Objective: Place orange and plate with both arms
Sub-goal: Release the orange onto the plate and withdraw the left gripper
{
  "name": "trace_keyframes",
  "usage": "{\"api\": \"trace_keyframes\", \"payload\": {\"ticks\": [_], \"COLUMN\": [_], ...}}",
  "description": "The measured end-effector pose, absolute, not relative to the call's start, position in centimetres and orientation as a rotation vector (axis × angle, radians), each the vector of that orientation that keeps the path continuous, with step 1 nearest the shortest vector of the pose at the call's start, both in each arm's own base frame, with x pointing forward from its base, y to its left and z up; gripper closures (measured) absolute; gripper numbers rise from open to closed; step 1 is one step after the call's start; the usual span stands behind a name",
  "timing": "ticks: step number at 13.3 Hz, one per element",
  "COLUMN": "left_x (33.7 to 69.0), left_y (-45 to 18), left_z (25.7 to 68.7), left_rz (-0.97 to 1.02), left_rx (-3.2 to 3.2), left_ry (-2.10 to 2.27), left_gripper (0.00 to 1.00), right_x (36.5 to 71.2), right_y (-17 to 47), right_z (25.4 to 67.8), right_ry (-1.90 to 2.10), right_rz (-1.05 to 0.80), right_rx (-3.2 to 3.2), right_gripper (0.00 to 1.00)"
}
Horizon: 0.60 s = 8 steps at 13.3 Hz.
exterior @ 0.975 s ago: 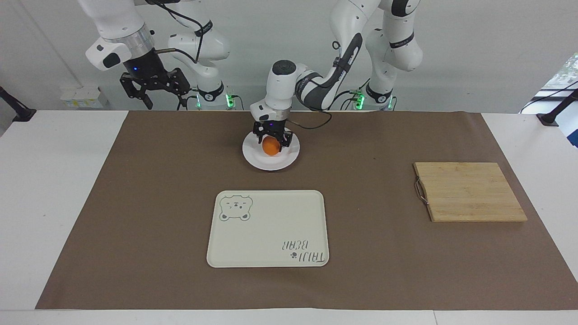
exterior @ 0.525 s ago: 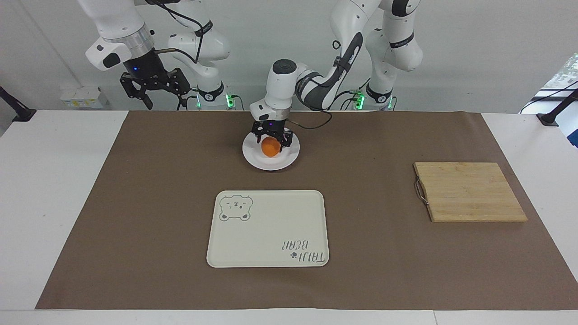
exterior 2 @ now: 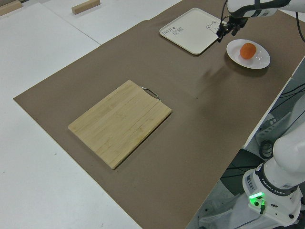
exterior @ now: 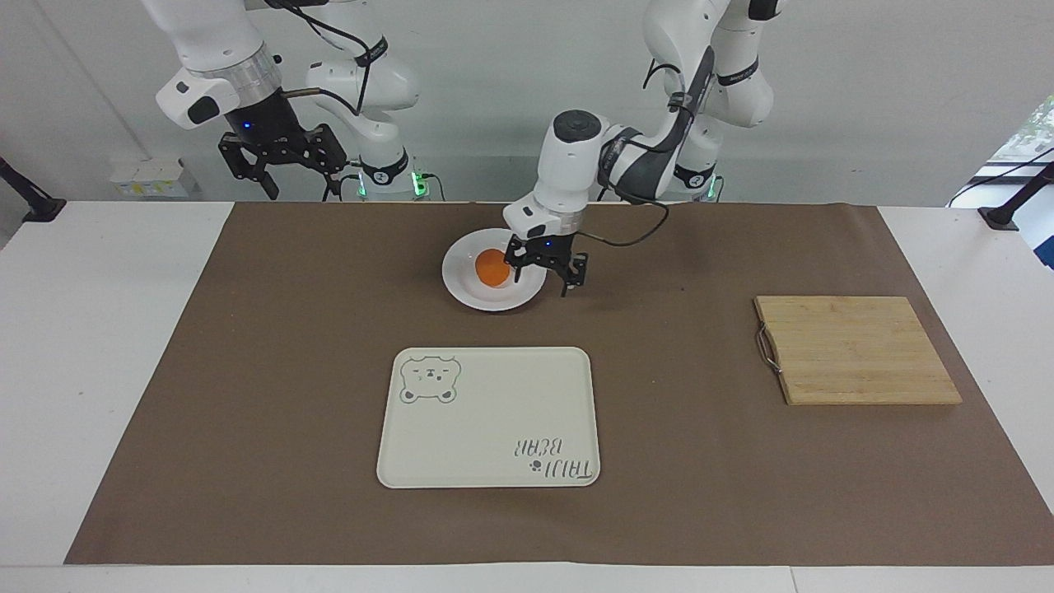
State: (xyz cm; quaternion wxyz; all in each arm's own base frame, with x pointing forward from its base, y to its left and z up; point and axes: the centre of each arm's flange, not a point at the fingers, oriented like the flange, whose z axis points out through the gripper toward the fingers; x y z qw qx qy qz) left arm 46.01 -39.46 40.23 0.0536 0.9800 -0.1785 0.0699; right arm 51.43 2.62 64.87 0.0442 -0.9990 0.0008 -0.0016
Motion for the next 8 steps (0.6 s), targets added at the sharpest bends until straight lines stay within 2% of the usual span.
{"api": "trace_keyframes", "payload": {"ticks": [4,8], "left_x": [51.1,53.3], "left_y": [-30.1,-23.4], "left_z": [45.0,53.5], "left_rz": [0.235,0.203], "left_rx": [3.008,3.041], "left_ry": [-0.532,-0.500], "left_gripper": [0.00,0.00], "right_x": [51.4,51.4], "right_y": [2.6,2.6], "right_z": [64.9,64.9], "right_ry": [0.003,0.003], "right_rz": [-0.005,-0.005], "right_rx": [-3.053,-3.053], "right_gripper": [0.00,0.00]}}
